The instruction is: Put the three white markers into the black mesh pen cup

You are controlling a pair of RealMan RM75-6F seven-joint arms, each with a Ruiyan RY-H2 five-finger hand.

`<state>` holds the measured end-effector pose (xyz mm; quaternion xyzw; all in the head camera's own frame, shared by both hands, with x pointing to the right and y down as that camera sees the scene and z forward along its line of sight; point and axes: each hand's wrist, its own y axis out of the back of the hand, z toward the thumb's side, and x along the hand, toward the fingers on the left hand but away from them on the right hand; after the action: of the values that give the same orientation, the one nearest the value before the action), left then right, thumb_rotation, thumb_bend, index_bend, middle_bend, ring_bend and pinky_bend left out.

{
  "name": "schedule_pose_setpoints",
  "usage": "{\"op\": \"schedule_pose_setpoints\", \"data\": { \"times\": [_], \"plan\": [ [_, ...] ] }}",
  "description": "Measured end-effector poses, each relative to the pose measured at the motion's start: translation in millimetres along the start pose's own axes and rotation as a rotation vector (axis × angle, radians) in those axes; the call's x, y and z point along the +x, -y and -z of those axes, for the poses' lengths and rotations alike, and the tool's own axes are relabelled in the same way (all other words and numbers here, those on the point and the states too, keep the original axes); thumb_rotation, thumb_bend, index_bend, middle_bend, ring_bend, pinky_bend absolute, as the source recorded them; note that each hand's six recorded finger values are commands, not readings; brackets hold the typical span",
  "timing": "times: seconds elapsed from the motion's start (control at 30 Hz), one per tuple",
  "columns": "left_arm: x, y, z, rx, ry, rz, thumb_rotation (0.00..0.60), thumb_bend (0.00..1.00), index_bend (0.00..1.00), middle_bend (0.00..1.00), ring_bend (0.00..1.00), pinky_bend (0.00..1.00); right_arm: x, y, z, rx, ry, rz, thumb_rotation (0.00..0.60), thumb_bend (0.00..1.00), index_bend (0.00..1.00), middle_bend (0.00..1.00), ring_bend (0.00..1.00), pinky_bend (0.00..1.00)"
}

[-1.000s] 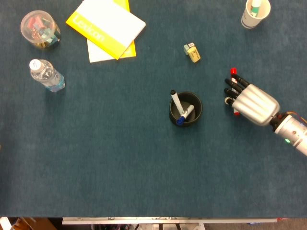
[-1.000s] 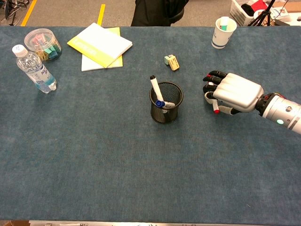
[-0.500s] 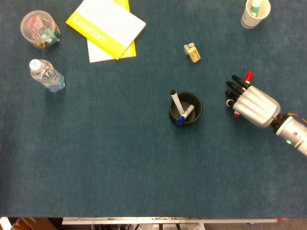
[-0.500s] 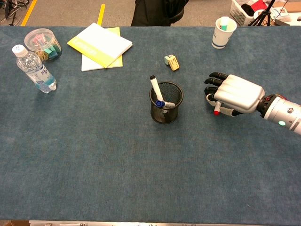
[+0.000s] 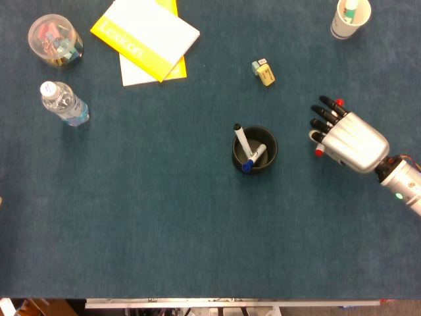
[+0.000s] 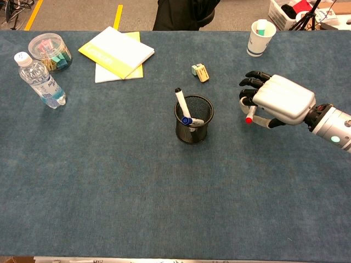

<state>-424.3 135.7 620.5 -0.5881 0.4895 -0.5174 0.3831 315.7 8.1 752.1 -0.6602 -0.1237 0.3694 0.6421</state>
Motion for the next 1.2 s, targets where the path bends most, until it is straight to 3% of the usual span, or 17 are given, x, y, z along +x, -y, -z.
{"op": "schedule_pose_setpoints", "data": {
  "times": [0.33, 0.53, 0.63, 0.87, 1.2],
  "plan": [
    [1.3, -1.8, -3.8, 0.002, 0.009, -0.002, 0.600, 0.15, 0.20, 0.18, 0.17, 0.13, -3.3, -67.7, -16.8, -0.348, 0.026, 0.161, 0.600, 0.38, 0.67, 0.43, 0.18, 0.13],
    [1.4, -4.4, -3.4, 0.004, 0.008, -0.007, 0.600, 0.15, 0.20, 0.18, 0.17, 0.13, -5.2, -108.5, -33.0, -0.609, 0.000, 0.218, 0.600, 0.38, 0.67, 0.43, 0.18, 0.13],
    [0.8, -4.4, -3.3, 0.003, 0.008, -0.005, 0.600, 0.15, 0.20, 0.18, 0.17, 0.13, -6.5, -118.0, -36.9, -0.736, -0.006, 0.224, 0.600, 0.38, 0.67, 0.43, 0.18, 0.13],
    [0.8, -3.5, -3.2, 0.002, 0.009, 0.001, 0.600, 0.15, 0.20, 0.18, 0.17, 0.13, -14.1, -118.2, -48.5, -0.968, -0.007, 0.203, 0.600, 0.38, 0.67, 0.43, 0.18, 0.13],
    [0.9, -1.2, -1.8, 0.002, 0.004, 0.008, 0.600, 0.15, 0.20, 0.18, 0.17, 0.13, -29.4, -90.6, -60.4, -1.085, 0.013, 0.156, 0.600, 0.39, 0.67, 0.43, 0.18, 0.12]
  ]
}}
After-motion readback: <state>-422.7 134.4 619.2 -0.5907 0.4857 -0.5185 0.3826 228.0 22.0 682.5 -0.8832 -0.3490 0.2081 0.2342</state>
